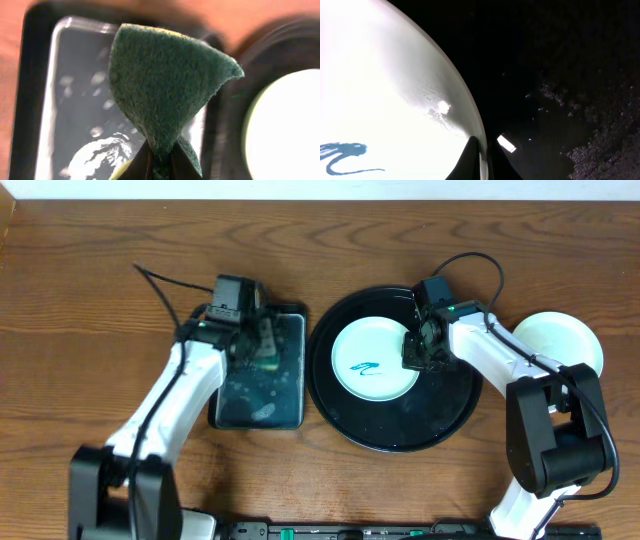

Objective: Clean dirty plates on tray and stack at the side
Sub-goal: 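Carry the green sponge with the left gripper onto the plate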

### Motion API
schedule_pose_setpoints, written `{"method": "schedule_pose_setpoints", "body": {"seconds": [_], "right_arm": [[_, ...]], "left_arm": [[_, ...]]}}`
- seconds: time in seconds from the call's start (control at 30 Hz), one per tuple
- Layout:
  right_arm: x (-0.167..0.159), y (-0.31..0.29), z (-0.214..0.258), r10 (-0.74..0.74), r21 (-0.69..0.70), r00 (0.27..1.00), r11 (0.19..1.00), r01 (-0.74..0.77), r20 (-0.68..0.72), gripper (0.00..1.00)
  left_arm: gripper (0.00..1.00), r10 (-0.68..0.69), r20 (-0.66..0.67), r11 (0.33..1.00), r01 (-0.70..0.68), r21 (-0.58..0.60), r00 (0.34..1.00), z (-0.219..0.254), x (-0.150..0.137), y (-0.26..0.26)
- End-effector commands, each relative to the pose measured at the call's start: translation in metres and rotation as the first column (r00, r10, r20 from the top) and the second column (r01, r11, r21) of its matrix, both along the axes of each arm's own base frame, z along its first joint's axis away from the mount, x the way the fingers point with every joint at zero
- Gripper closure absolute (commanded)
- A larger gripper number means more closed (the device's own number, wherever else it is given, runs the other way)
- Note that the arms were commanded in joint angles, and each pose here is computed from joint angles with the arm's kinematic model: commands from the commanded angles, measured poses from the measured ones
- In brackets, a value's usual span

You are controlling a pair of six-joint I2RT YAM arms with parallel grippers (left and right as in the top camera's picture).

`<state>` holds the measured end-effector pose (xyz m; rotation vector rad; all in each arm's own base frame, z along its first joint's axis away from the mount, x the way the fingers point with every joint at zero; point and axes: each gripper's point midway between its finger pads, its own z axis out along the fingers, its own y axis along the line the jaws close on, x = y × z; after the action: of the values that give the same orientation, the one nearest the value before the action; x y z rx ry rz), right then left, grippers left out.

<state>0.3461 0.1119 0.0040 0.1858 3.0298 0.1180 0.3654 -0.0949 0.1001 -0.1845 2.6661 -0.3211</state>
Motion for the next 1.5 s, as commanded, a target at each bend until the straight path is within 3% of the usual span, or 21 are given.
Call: {"method": "schedule_pose_setpoints", "body": {"seconds": [0.0,0.53,0.83,1.47], "right_arm": [[-0.021,-0.006,-0.019,0.015,-0.036,0.997,0.999,-0.017,-0.074,0.99],[-0.022,-0.002,-0.018,0.018,-0.015,0.997,1.0,-0.019,-0.081,0.99],[-0.022,-0.002,-0.018,0.018,-0.015,0.997,1.0,-0.019,-0.081,0.99],[-0.022,-0.003,-0.018,0.018,-0.016,0.997,1.0,-0.019,-0.081,0.99]], "left_arm": [[0.93,-0.055,0.111,0.994,0.065,-0.091,0.992,0.038,0.01,-0.03],[0.93,-0.195,0.231,0.958,0.235,-0.163,0.953,0.11,0.012,-0.11],[0.93,-0.324,0.07,0.927,0.331,-0.175,0.944,0.057,0.001,-0.162],[0.92,-0.433,-0.215,0.901,0.417,-0.118,0.875,-0.073,-0.029,-0.213]]}}
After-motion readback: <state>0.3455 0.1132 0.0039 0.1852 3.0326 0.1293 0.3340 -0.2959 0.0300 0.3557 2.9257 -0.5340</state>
